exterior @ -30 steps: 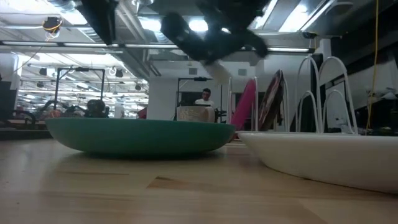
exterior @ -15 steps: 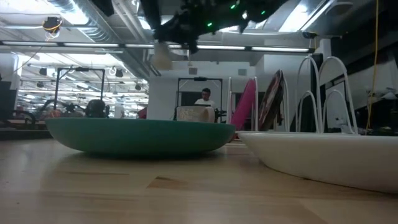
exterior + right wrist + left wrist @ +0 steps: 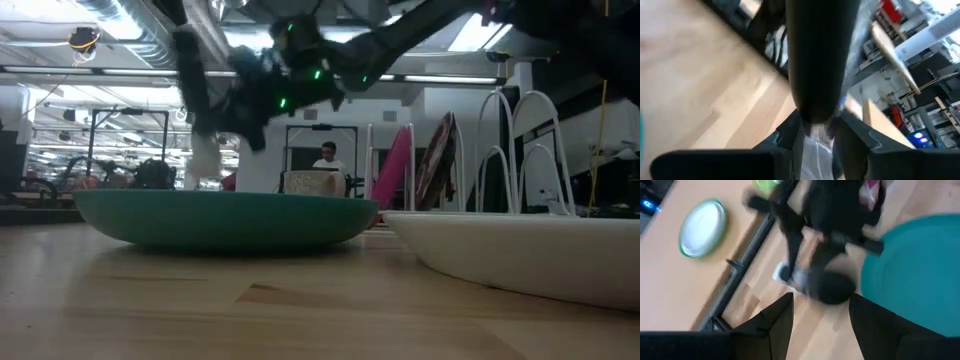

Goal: Sort dishes
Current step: Move the black dish brush to the top left of the table, then put the white plate in the white dish rack

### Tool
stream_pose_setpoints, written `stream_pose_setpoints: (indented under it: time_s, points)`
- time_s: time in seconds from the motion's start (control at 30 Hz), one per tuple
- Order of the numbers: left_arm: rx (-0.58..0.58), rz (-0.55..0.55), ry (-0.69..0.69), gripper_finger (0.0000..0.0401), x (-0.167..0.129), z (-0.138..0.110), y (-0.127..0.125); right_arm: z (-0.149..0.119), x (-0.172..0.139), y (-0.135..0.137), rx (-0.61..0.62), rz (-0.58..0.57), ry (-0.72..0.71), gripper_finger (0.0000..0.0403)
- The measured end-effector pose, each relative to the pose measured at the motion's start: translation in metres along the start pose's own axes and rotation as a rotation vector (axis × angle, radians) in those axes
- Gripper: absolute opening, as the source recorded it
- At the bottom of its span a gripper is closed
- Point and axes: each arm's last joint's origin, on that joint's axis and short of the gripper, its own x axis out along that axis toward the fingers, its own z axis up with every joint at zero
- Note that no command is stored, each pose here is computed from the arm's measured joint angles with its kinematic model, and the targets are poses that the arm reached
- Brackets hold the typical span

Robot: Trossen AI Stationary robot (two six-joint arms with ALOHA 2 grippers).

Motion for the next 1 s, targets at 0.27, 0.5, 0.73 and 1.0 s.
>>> stream_pose_setpoints:
  time_s: [0.27, 0.5, 0.73, 1.0]
  points:
    - [0.023, 0.004, -0.005, 0.0180, 0.000, 0.000, 0.000, -0.026, 0.021, 0.023, 0.013, 0.051, 0.051, 0.0093]
    - [0.023, 0.004, -0.004, 0.0180, 0.000, 0.000, 0.000, -0.037, 0.025, 0.033, 0.013, 0.054, 0.121, 0.0106]
    - [0.024, 0.003, -0.002, 0.0180, 0.000, 0.000, 0.000, -0.036, 0.025, 0.029, 0.004, 0.000, 0.136, 0.0135]
    - [0.024, 0.003, -0.002, 0.0180, 0.000, 0.000, 0.000, -0.037, 0.025, 0.030, 0.006, 0.005, 0.142, 0.0139]
